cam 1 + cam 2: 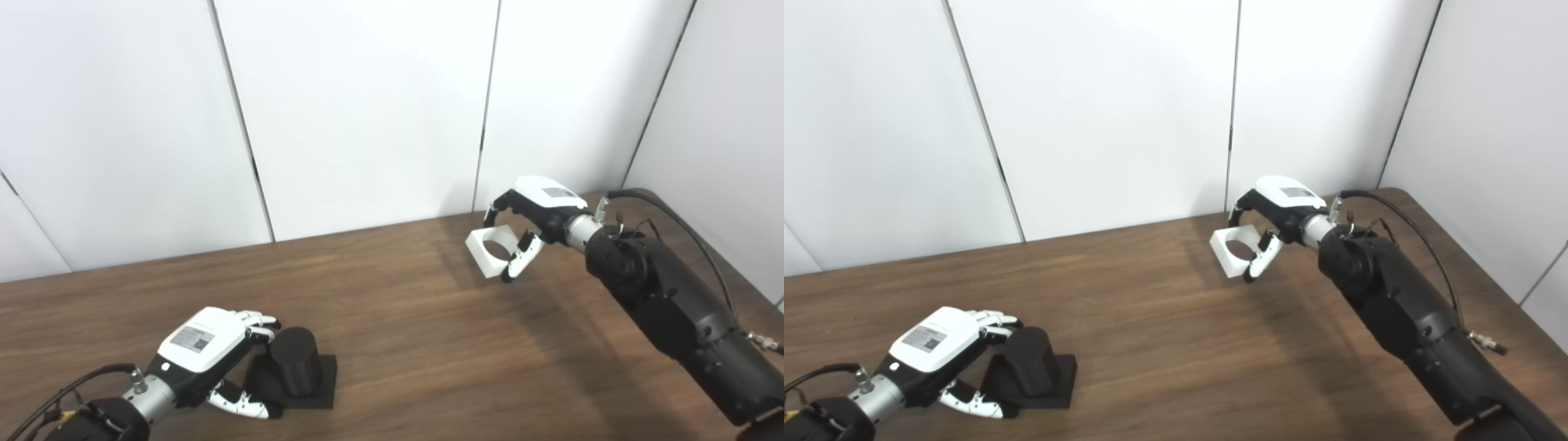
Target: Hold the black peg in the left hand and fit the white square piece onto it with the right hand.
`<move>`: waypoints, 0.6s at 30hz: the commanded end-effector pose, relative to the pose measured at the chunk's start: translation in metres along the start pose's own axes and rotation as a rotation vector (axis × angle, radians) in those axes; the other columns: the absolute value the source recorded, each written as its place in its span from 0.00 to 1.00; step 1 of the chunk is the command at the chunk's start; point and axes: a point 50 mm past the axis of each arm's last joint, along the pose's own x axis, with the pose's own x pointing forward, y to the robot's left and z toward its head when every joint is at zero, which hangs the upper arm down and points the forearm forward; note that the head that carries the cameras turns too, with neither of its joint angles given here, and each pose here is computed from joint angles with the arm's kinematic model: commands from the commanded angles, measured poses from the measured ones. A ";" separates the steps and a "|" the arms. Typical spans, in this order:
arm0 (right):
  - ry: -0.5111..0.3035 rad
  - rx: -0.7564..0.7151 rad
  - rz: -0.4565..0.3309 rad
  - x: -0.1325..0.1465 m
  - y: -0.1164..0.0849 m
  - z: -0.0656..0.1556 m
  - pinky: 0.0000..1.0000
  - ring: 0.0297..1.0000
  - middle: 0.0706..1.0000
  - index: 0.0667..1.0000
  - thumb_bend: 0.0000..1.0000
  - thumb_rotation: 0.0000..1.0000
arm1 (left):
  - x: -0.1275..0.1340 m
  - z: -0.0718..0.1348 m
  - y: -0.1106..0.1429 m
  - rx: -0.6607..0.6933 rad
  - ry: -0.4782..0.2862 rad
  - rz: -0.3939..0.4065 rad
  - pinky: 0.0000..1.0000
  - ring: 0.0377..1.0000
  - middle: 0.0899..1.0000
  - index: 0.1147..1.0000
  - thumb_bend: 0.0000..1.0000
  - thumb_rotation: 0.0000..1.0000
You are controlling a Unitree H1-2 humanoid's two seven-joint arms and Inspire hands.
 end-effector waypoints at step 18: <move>-0.355 -0.021 -0.061 -0.004 -0.029 0.081 0.70 0.81 0.74 0.44 0.52 0.13 | 0.019 0.021 -0.046 -0.001 0.032 -0.202 0.80 0.87 0.84 0.43 0.52 0.07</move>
